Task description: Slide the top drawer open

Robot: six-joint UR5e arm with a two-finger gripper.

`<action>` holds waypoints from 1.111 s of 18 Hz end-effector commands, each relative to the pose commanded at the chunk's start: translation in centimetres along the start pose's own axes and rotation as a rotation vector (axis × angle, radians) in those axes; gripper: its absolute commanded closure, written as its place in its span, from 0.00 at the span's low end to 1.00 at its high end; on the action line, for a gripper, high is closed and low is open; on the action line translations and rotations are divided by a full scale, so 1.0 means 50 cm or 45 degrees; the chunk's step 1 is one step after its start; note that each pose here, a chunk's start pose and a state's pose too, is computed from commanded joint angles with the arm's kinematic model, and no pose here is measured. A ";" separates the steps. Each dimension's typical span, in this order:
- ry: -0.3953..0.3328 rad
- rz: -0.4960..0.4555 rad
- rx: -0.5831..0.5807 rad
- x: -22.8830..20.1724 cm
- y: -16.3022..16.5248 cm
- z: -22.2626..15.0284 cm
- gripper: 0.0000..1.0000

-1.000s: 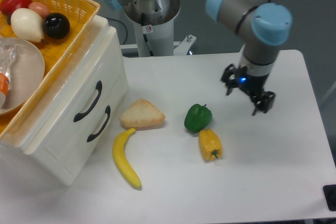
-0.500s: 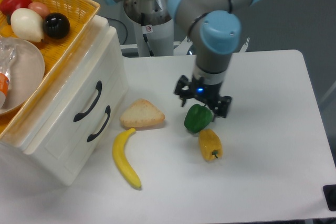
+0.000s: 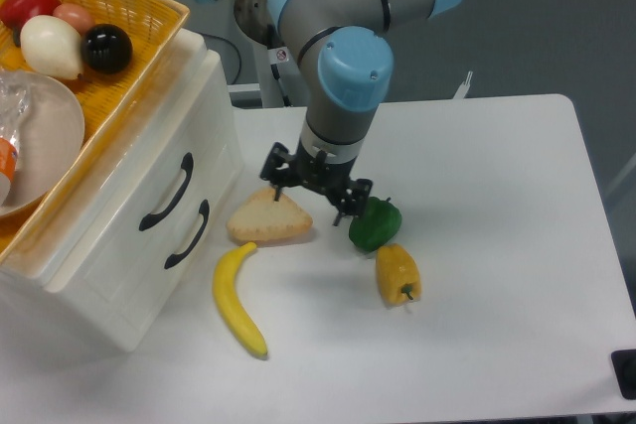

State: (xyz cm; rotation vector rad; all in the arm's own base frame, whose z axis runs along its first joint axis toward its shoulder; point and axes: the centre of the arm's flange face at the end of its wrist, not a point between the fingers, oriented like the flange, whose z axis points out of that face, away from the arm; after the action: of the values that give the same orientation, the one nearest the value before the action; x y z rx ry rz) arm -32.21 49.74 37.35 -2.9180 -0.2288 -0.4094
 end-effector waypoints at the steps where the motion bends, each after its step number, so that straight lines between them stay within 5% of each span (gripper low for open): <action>1: 0.005 0.018 -0.004 0.016 -0.008 0.003 0.00; 20: 0.179 -0.027 0.057 0.091 -0.077 0.029 0.00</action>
State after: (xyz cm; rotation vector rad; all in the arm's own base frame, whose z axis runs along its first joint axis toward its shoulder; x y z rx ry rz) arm -28.18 54.33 37.93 -2.8305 -0.2448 -0.6021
